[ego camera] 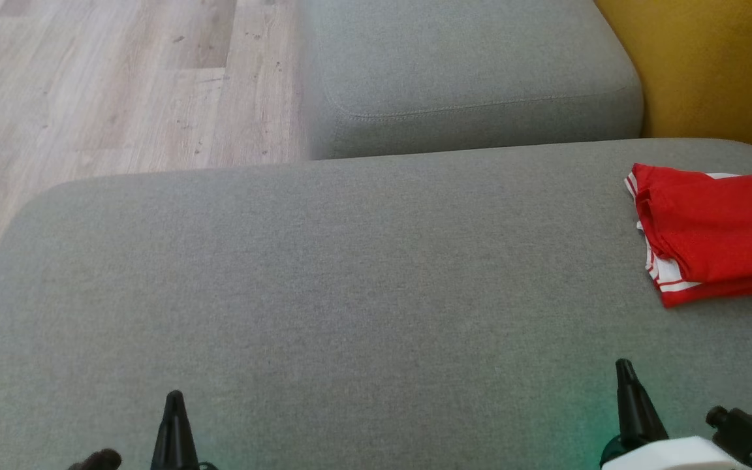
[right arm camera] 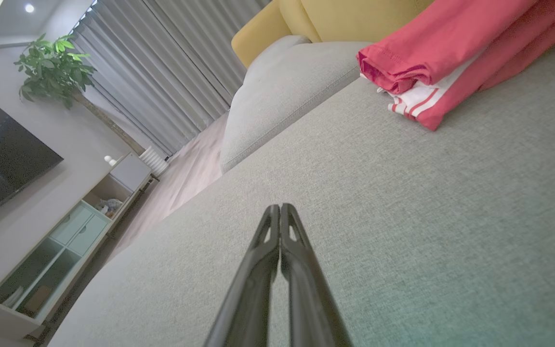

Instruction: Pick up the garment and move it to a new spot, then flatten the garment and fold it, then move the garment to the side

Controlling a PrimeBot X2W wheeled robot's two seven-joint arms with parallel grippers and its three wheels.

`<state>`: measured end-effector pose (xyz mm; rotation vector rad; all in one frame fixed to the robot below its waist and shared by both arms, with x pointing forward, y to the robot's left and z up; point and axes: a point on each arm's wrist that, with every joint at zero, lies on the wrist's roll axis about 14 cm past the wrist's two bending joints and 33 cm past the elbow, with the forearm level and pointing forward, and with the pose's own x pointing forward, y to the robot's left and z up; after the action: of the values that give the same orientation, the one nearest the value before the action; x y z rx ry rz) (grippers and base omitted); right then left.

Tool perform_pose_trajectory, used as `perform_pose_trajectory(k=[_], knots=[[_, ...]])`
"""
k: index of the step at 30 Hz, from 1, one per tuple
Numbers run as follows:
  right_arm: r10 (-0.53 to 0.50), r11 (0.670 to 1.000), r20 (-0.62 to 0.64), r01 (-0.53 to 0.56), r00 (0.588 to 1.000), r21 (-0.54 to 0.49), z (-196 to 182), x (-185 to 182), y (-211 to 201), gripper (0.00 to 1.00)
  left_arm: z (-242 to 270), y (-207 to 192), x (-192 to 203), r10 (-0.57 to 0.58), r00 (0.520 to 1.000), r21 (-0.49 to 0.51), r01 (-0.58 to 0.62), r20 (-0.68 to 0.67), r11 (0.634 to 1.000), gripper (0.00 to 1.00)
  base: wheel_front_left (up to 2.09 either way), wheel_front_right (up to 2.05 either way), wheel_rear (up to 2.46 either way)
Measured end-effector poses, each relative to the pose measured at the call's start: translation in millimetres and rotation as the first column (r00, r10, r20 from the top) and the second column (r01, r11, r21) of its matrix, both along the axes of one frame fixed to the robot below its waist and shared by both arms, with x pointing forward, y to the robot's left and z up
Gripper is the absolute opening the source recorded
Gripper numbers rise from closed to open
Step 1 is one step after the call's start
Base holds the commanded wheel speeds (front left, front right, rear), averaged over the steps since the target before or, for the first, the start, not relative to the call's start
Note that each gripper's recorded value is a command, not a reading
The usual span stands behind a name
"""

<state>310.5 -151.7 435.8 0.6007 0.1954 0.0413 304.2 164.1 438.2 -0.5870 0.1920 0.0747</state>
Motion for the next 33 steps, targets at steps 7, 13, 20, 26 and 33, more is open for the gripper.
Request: perform_pose_trajectory(k=[7,13,20,26,33], knots=[[-0.034,0.997,-0.007,0.034,0.999,0.073,2,5,-6,0.00,1,2,5,0.014,1.000,-0.076,-0.015,-0.007,0.997,0.00,0.00,0.00,0.00],[-0.057,0.989,-0.017,0.059,0.998,0.136,4,10,-10,0.00,0,4,9,0.027,0.999,-0.142,-0.029,-0.017,0.989,0.00,0.00,0.00,0.00],[-0.083,0.974,-0.031,0.088,0.996,0.209,5,14,-14,0.00,2,6,14,0.039,0.999,-0.219,-0.043,-0.022,0.975,0.00,0.00,0.00,0.00],[-0.104,0.956,-0.037,0.110,0.994,0.270,7,19,-19,0.00,3,7,19,0.049,0.999,-0.283,-0.054,-0.025,0.958,0.00,0.00,0.00,0.00],[-0.124,0.930,-0.054,0.135,0.991,0.342,8,21,-22,0.00,5,10,24,0.062,0.998,-0.357,-0.068,-0.029,0.932,0.00,0.00,0.00,0.00]])
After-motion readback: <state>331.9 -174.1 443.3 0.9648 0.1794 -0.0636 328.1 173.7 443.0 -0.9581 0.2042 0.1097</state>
